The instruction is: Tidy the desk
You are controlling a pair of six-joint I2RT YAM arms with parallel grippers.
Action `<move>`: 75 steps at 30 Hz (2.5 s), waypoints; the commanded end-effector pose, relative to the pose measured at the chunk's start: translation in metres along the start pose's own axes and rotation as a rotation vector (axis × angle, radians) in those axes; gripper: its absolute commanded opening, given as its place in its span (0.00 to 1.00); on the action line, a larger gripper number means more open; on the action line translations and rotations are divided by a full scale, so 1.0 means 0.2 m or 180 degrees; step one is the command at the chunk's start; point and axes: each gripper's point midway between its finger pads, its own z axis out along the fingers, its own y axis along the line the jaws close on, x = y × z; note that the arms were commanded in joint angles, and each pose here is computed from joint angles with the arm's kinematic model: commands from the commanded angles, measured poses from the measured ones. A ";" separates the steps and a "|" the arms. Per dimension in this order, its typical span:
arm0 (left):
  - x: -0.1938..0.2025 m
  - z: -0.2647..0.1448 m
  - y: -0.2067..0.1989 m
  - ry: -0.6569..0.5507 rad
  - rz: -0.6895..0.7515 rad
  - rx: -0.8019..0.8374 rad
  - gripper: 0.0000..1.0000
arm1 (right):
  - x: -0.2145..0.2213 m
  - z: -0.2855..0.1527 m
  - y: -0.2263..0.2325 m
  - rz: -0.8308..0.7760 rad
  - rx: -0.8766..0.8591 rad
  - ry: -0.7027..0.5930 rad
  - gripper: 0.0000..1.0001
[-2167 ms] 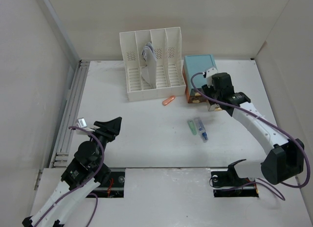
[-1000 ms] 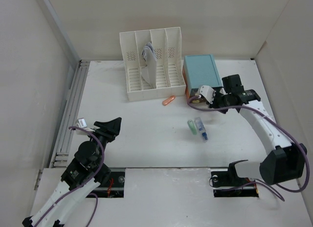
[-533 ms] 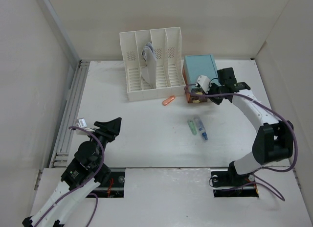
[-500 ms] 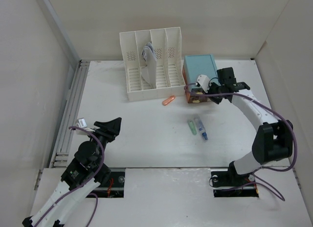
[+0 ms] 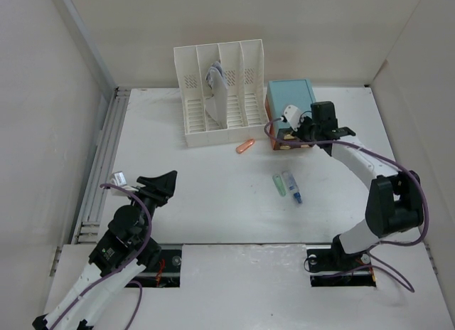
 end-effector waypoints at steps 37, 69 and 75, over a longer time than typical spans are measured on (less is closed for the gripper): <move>0.97 0.45 -0.54 0.1936 0.0692 0.1598 0.44 | -0.52 -0.33 0.22 0.1651 -0.0936 -0.1418 0.58; 1.71 1.16 -0.61 0.1846 -0.0363 0.0227 0.57 | -0.45 -1.26 -0.45 0.2039 0.1743 -0.2197 0.16; 1.81 1.18 -0.45 0.1854 -0.0323 -0.0001 0.57 | -0.44 -1.24 -0.44 0.2083 0.1746 -0.2168 0.16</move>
